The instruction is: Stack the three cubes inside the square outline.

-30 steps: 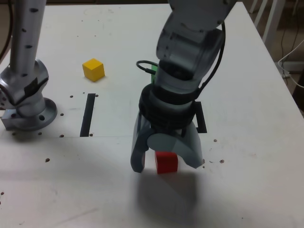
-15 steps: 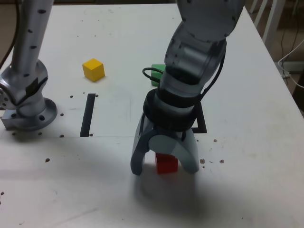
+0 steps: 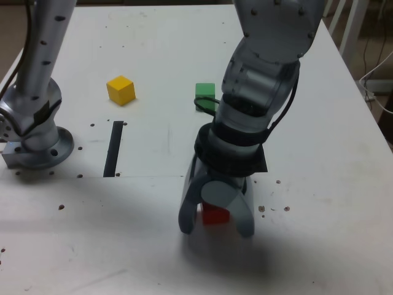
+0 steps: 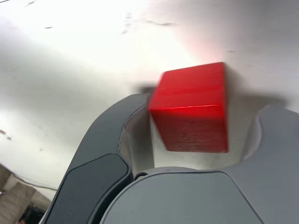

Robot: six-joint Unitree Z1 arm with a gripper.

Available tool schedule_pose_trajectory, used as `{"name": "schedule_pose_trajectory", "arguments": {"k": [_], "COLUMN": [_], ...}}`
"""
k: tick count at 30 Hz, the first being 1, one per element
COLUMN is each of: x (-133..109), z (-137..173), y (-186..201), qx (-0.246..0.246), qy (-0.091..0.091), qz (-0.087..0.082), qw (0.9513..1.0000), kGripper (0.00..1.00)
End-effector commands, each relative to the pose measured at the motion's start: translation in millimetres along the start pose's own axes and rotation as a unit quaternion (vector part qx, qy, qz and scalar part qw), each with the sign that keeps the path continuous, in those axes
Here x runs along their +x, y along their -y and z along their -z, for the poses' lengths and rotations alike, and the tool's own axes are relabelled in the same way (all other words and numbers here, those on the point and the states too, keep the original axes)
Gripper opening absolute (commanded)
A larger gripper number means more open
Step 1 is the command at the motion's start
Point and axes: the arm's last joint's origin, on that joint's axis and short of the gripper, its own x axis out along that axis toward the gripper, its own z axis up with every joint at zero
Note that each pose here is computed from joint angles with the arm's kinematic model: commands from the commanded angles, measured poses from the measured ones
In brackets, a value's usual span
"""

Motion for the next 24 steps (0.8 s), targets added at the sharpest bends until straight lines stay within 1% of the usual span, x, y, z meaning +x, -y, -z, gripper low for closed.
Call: {"name": "schedule_pose_trajectory", "arguments": {"k": [1, 4, 11, 16, 24], "x": [1, 1, 1, -1, -11], "z": [-2, -3, -3, -2, -3], "y": [-1, -1, -1, -2, -10], "qx": [0.004, 0.009, 0.009, 0.009, 0.013], "qy": [0.003, 0.008, 0.008, 0.010, 0.022], "qz": [-0.002, -0.005, -0.006, -0.011, -0.024], "qw": [1.0000, 0.9999, 0.9999, 0.9999, 0.9994], "kGripper": [0.35, 0.29, 0.28, 0.28, 0.28]}}
